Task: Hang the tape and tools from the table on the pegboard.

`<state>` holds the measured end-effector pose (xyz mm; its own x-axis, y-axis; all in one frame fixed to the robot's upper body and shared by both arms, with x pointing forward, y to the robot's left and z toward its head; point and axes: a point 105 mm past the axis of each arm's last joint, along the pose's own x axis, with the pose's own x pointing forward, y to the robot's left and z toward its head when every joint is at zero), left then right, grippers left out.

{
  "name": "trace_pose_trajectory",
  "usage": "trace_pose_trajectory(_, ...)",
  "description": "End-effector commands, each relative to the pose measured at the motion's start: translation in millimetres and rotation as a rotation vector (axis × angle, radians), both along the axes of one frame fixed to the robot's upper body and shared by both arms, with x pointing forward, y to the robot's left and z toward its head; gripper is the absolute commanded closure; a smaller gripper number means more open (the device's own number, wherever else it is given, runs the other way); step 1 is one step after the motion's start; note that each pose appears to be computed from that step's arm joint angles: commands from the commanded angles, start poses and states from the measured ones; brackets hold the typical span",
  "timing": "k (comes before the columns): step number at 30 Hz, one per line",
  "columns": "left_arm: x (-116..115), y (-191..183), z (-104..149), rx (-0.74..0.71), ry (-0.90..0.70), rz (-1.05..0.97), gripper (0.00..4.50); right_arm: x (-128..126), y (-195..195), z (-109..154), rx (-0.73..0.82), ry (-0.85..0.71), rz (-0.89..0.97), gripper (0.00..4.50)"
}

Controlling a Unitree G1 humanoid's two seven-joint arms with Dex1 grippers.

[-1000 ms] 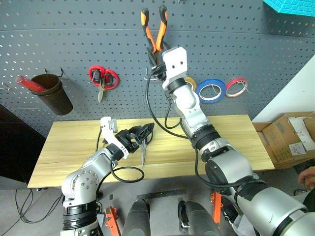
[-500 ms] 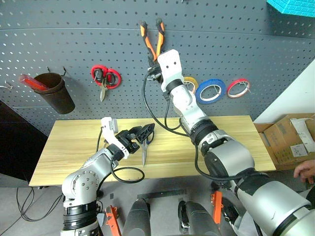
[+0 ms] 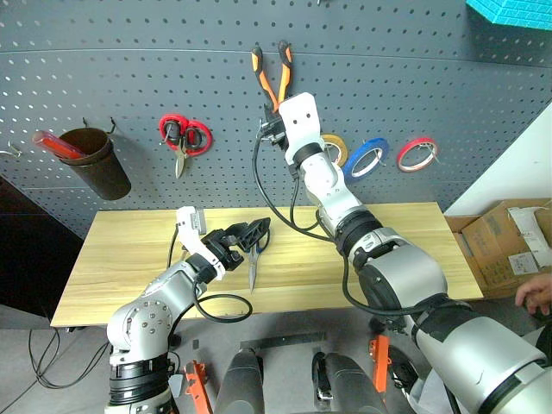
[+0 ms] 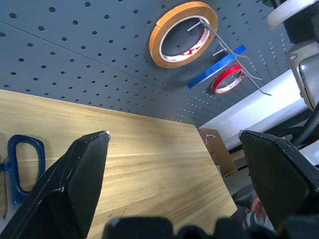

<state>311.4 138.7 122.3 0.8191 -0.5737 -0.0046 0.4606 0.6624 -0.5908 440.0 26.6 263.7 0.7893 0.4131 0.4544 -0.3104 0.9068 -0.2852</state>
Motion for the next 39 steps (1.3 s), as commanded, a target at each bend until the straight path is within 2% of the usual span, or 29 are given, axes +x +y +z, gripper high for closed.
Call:
trace_pose_trajectory(1,-3.3,-3.7,15.1,-0.014,-0.061,-0.021,0.00,-11.0,0.4,43.1,0.062,-0.148,0.008,2.73)
trace_pose_trajectory(7,-3.3,-3.8,14.6,-0.018,-0.062,-0.020,0.00,-16.4,10.9,47.6,0.090,-0.149,0.044,2.73)
trace_pose_trajectory(18,-9.7,-5.3,14.8,-0.015,-0.056,-0.026,0.00,-12.1,16.9,20.4,0.058,-0.072,0.024,2.73)
trace_pose_trajectory(39,-19.0,-5.8,15.6,-0.020,-0.039,-0.031,0.00,-10.5,11.9,38.8,0.093,-0.093,0.011,2.73)
